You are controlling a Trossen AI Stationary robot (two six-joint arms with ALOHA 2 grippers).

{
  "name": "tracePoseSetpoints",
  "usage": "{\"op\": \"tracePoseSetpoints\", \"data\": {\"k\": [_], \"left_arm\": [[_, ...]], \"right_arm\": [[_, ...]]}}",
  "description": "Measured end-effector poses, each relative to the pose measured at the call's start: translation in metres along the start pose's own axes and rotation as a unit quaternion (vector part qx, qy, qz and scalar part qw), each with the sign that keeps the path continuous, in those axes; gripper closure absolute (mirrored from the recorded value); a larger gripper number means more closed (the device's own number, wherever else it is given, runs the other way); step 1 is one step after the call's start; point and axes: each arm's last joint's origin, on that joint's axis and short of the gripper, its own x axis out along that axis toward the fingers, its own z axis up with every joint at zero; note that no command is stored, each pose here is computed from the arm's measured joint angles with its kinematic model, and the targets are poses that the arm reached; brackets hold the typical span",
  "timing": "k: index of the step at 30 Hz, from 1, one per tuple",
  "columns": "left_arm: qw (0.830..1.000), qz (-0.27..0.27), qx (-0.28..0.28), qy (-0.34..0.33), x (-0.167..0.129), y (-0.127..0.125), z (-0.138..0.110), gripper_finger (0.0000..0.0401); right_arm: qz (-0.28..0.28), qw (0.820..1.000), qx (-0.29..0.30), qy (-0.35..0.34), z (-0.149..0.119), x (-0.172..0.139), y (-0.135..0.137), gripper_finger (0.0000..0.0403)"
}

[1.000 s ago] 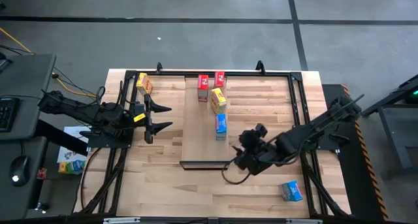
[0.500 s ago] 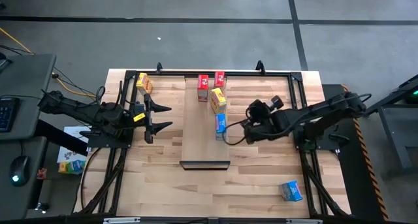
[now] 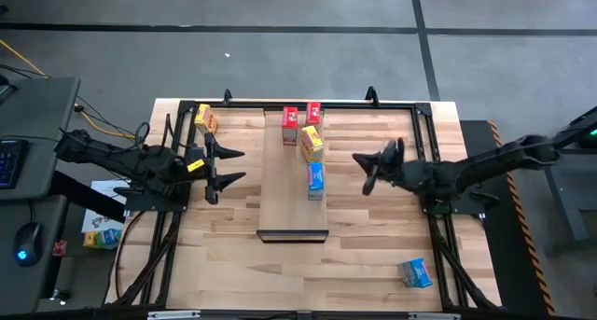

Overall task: Stack cereal on shelf
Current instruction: Adjust the yellow cereal box on the shelf

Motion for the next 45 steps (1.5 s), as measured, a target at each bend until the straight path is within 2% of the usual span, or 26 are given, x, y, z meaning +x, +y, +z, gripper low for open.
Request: {"op": "tracePoseSetpoints", "data": {"k": [3,5,8,13,22,30,40,45], "left_arm": [[1.0,0.0,0.004,0.0,0.0,0.0,0.0,0.0146],[1.0,0.002,0.003,-0.003,0.0,0.0,0.001,0.0146],[1.0,0.005,0.001,-0.006,0.0,0.001,0.001,0.0146],[1.0,0.007,0.0,-0.011,0.0,0.001,0.002,0.0146],[1.0,0.007,0.011,-0.012,0.0,0.001,0.003,0.0146],[1.0,0.007,0.013,-0.007,0.002,0.0,0.001,0.0146],[1.0,0.016,0.019,0.005,0.011,-0.004,-0.004,0.0146],[0.998,0.052,0.025,0.017,0.02,-0.004,-0.009,0.0146]], "right_arm": [[0.048,0.996,0.025,-0.074,-0.004,0.002,-0.013,0.0402],[0.074,0.992,0.048,-0.093,-0.002,0.006,-0.017,0.0402],[0.096,0.991,0.063,-0.073,-0.003,0.017,-0.018,0.0402],[0.111,0.991,0.045,-0.056,-0.002,0.039,-0.002,0.0403],[0.106,0.993,0.014,-0.052,0.009,0.065,0.016,0.0403],[0.08,0.996,0.008,-0.041,0.005,0.075,0.014,0.0403],[0.094,0.994,0.012,-0.047,0.003,0.079,0.017,0.0403],[0.103,0.994,0.015,-0.044,0.003,0.079,0.018,0.0403]]}}
